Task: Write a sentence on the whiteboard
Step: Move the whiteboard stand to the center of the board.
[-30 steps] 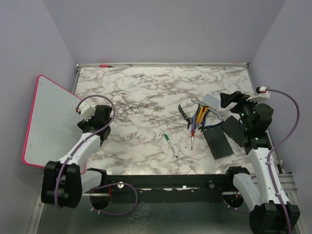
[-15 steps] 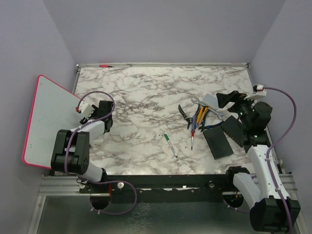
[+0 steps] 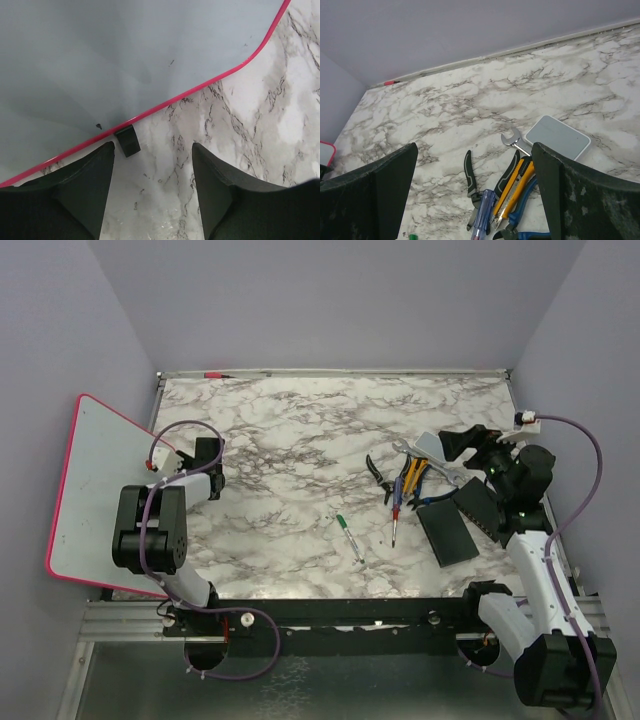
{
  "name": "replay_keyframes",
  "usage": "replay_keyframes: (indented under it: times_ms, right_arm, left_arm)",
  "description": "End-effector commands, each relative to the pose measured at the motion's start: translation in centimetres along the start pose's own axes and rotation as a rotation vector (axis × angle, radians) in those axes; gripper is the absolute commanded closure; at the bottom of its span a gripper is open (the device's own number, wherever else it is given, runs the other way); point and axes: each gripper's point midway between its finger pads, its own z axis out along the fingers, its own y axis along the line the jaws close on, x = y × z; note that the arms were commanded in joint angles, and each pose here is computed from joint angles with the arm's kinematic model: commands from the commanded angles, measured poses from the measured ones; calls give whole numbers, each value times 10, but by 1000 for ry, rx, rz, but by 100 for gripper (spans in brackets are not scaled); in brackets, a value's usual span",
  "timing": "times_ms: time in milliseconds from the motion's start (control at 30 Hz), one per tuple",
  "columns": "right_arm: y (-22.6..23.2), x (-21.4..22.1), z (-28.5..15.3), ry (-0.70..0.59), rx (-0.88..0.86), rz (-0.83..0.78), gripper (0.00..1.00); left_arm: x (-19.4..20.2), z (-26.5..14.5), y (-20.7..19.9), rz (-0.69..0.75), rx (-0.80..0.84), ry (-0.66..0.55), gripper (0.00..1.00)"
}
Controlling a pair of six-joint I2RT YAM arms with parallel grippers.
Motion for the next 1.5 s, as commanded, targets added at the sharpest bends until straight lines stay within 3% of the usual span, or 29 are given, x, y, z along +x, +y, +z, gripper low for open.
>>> replay_keyframes:
  times_ms: [0,467,1000,1300,1467]
  right_arm:
    - [5,1,3,-7,-37,5,0]
    - [5,5,5,8,-50,9,0]
    - [3,12,9,24,-56,22,0]
    - [2,13,10,28,-53,25,0]
    - [0,13,10,29,-43,25,0]
  left_arm:
    - [-4,6,-2,-64,-40,-15,37]
    - [-9,10,6,-140,-145,-50,42]
    - [-24,24,19,-119,-211,-66,49]
    - [-22,25,17,-103,-207,-52,59]
    - [-20,25,16,-104,-200,-38,69]
